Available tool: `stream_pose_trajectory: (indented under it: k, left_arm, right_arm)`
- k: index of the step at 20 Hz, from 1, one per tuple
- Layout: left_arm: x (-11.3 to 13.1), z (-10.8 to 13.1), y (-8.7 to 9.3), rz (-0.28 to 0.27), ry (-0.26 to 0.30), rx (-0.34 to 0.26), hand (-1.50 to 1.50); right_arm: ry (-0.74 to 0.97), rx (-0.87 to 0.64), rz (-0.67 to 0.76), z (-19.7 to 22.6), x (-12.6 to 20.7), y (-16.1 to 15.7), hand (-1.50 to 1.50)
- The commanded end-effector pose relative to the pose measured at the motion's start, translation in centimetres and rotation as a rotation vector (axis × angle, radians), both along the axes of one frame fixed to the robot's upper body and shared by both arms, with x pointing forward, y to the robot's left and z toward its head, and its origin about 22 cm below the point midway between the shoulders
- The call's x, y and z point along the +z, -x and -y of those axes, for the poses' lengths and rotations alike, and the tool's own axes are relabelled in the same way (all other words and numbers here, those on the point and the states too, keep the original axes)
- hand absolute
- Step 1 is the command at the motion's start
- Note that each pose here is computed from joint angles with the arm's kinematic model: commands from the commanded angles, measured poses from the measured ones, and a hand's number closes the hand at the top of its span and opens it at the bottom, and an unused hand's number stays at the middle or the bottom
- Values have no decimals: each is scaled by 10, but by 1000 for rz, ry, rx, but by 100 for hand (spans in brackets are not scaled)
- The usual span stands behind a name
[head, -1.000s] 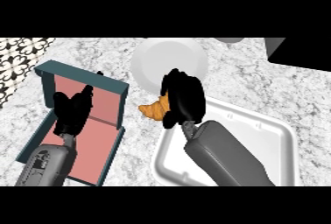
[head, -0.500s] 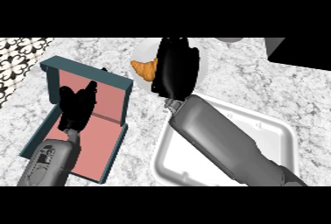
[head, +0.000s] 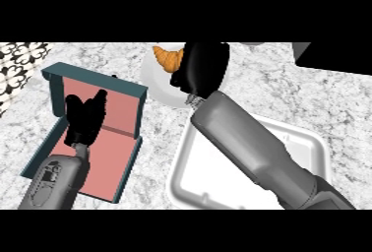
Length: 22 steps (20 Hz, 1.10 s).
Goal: Pick the croissant from the tray and place it in the plate
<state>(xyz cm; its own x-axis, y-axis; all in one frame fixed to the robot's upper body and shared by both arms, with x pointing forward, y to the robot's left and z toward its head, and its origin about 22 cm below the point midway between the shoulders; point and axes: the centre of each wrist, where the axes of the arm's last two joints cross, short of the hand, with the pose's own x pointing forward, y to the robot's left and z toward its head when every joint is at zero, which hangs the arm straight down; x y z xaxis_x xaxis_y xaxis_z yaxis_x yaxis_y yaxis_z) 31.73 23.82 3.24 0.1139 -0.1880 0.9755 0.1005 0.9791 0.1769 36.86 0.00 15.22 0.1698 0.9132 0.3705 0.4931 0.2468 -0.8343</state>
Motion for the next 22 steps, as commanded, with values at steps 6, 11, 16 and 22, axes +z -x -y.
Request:
stream_pose_trajectory:
  k: [6,11,16,22]
  left_arm:
    - [-10,-12,7,-2,8,39,0]
    - [-9,-17,8,1,7,52,0]
    - [-7,-27,8,9,-2,70,0]
    - [-11,-10,9,-12,11,81,0]
  right_arm:
    - [-137,-212,-91,11,-36,-21,150]
    - [-339,-185,-204,29,-48,-27,150]
    - [-326,-66,-279,32,-77,-24,-150]
    - [-292,84,-3,16,-70,-21,-150]
